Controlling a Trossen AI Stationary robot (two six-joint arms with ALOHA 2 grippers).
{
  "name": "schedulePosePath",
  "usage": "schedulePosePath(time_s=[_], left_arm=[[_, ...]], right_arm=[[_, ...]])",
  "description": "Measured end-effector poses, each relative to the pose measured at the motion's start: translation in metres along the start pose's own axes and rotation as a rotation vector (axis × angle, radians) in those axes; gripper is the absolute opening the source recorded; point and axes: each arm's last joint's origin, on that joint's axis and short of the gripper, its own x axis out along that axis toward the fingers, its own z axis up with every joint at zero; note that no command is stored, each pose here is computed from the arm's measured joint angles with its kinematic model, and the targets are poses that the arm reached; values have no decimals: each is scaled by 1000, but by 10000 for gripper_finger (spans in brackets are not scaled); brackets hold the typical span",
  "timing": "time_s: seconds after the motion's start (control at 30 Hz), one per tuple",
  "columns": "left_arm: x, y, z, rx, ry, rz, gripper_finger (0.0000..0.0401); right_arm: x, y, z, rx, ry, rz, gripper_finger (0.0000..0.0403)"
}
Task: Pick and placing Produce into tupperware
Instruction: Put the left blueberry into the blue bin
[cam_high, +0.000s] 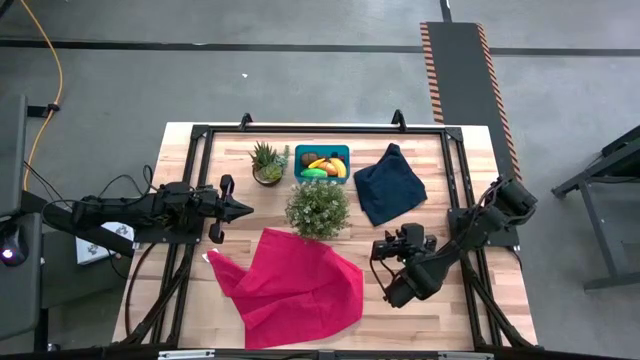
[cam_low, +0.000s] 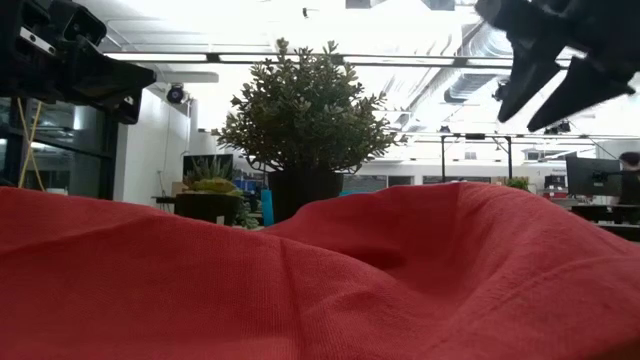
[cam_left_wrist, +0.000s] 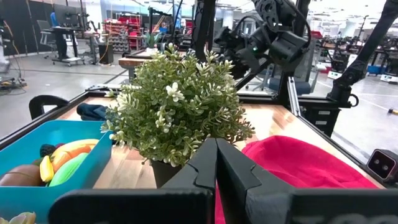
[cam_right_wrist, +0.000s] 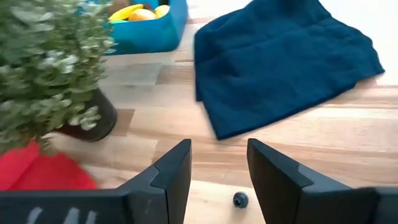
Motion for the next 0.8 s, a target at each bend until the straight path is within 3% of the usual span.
schedulePosePath(time_s=[0.37, 0.6, 0.8], left_arm=[[0, 0, 0, 0, 0, 0, 1], [0, 0, 0, 0, 0, 0, 1], [0, 0, 0, 0, 0, 0, 1]], right_arm=[[-41, 5, -3, -228, -4, 164, 146], [-66, -15, -17, -313, -1, 258, 146], [-95, -42, -31, -469, -50, 419, 146]])
